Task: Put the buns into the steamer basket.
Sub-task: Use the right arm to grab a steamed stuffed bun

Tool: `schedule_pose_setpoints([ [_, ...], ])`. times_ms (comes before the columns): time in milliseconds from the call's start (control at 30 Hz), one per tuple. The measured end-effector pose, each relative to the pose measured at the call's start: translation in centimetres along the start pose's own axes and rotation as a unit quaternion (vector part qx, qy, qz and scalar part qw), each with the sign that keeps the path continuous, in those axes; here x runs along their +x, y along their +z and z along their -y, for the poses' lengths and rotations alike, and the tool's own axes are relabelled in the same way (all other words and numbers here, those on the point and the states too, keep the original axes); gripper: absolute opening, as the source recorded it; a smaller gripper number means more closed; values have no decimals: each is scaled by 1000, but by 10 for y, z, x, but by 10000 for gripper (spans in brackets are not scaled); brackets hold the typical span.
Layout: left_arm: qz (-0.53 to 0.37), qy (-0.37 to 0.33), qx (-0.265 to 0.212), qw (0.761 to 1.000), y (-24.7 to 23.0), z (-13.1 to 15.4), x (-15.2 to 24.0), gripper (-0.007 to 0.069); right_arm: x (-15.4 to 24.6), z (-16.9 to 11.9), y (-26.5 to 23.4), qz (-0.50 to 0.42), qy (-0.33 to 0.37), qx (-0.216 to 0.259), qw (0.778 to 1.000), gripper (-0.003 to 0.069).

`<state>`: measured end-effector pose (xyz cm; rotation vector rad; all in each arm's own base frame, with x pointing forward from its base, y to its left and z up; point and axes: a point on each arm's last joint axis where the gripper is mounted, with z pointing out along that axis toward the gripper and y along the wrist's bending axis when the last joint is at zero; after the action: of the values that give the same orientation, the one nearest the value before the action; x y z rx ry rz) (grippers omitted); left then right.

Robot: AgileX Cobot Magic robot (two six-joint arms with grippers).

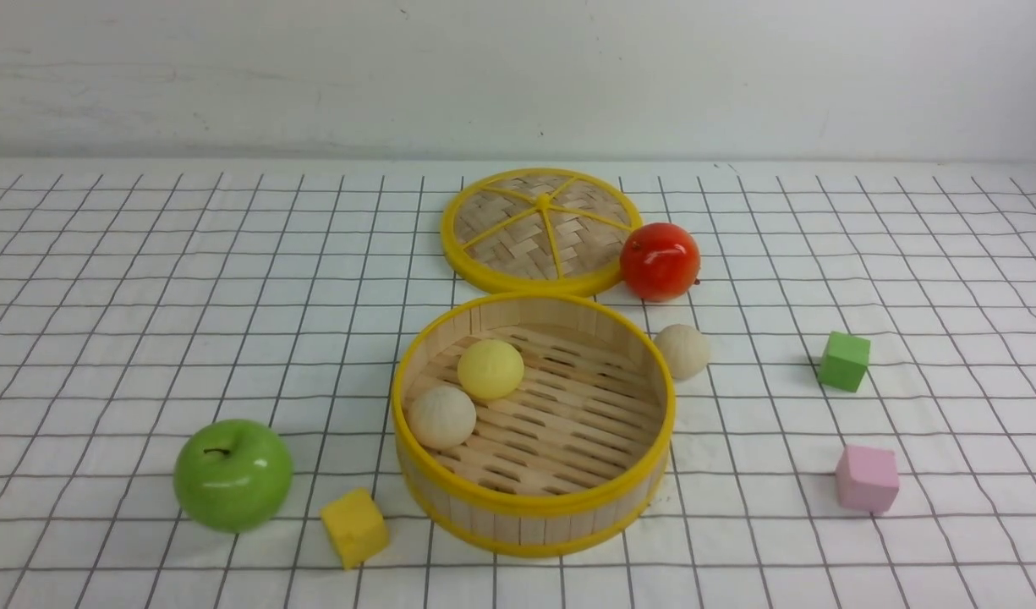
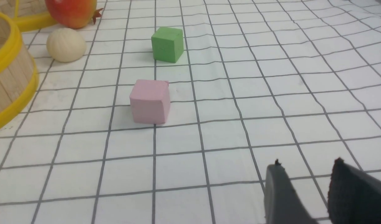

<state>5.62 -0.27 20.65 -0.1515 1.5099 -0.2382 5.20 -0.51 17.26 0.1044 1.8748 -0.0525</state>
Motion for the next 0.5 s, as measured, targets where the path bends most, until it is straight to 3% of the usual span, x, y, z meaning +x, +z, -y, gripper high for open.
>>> schedule_pose_setpoints([
  [267,-177,1,-61,982,-6,-12,36,-7,0,0,0,0,0,0,1000,241],
  [500,-179,0,-60,982,-6,-12,36,-1,0,0,0,0,0,0,1000,241],
])
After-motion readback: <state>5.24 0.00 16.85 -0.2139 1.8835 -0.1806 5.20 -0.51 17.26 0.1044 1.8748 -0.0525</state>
